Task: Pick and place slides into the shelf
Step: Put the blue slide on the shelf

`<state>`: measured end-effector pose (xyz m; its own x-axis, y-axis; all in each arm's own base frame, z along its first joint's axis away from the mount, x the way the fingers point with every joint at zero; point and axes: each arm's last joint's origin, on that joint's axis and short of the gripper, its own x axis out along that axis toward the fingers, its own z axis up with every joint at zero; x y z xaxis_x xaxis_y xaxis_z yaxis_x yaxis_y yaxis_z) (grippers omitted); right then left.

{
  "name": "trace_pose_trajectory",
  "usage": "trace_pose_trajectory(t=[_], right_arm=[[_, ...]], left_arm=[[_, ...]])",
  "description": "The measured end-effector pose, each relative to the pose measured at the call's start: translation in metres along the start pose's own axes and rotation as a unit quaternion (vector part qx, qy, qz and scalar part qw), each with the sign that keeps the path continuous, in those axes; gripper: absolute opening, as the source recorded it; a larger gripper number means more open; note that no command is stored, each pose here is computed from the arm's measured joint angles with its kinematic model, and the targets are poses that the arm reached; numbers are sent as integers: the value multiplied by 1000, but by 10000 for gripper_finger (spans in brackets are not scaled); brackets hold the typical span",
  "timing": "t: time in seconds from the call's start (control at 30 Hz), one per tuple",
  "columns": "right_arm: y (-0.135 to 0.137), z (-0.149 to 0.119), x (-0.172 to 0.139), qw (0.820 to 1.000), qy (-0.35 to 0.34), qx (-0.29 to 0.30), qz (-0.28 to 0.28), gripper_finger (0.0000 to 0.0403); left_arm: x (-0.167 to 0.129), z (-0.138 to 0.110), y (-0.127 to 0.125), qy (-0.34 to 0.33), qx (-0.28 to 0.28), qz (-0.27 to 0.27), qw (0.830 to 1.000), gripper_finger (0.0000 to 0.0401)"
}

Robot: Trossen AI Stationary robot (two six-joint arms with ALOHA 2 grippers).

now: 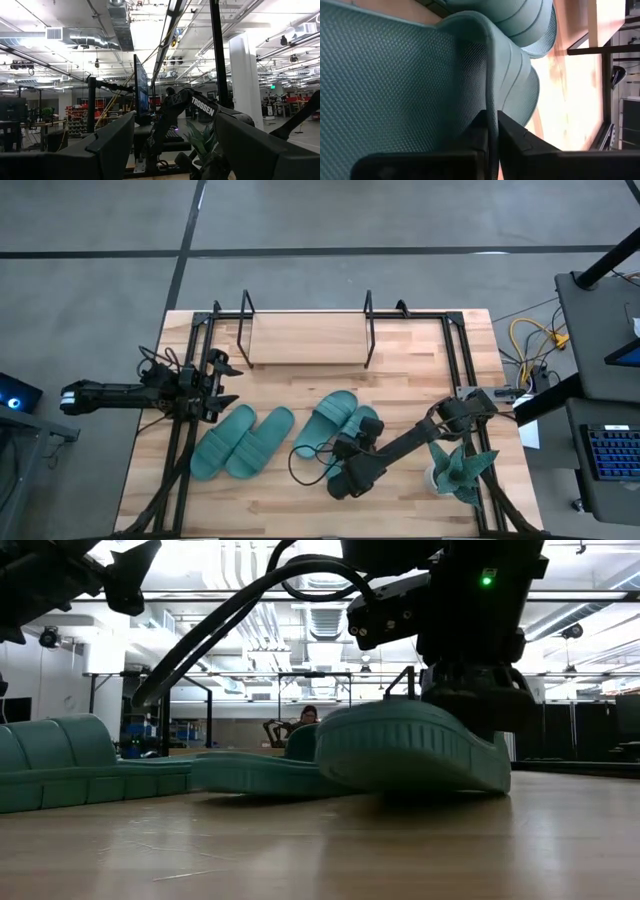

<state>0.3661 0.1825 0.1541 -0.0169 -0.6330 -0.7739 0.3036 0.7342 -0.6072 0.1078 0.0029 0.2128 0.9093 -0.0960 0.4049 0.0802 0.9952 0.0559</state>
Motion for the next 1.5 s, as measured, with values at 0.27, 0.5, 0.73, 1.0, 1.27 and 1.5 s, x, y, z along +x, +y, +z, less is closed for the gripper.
trace_pose_trajectory(t=[0.27, 0.5, 0.73, 1.0, 1.27, 1.5], right_arm=[[-1, -1, -1, 1000, -7, -18, -9, 14], [-9, -3, -11, 1000, -13, -19, -7, 13], [-24, -5, -27, 999, -38, -15, -9, 13], [-36, -9, -46, 996, -89, -16, -14, 13], [-42, -1, -64, 987, -150, -40, -32, 13], [-49, 6, -74, 968, -226, -48, -96, 13]], left_arm=[[0, 0, 0, -1, 0, 0, 1000, 268], [0, 0, 0, 0, 0, 0, 1000, 268], [0, 0, 0, -1, 0, 0, 1000, 268], [0, 0, 0, -1, 0, 0, 1000, 268], [0, 0, 0, 0, 0, 1, 1000, 268], [0, 0, 0, 0, 0, 2, 1000, 268]])
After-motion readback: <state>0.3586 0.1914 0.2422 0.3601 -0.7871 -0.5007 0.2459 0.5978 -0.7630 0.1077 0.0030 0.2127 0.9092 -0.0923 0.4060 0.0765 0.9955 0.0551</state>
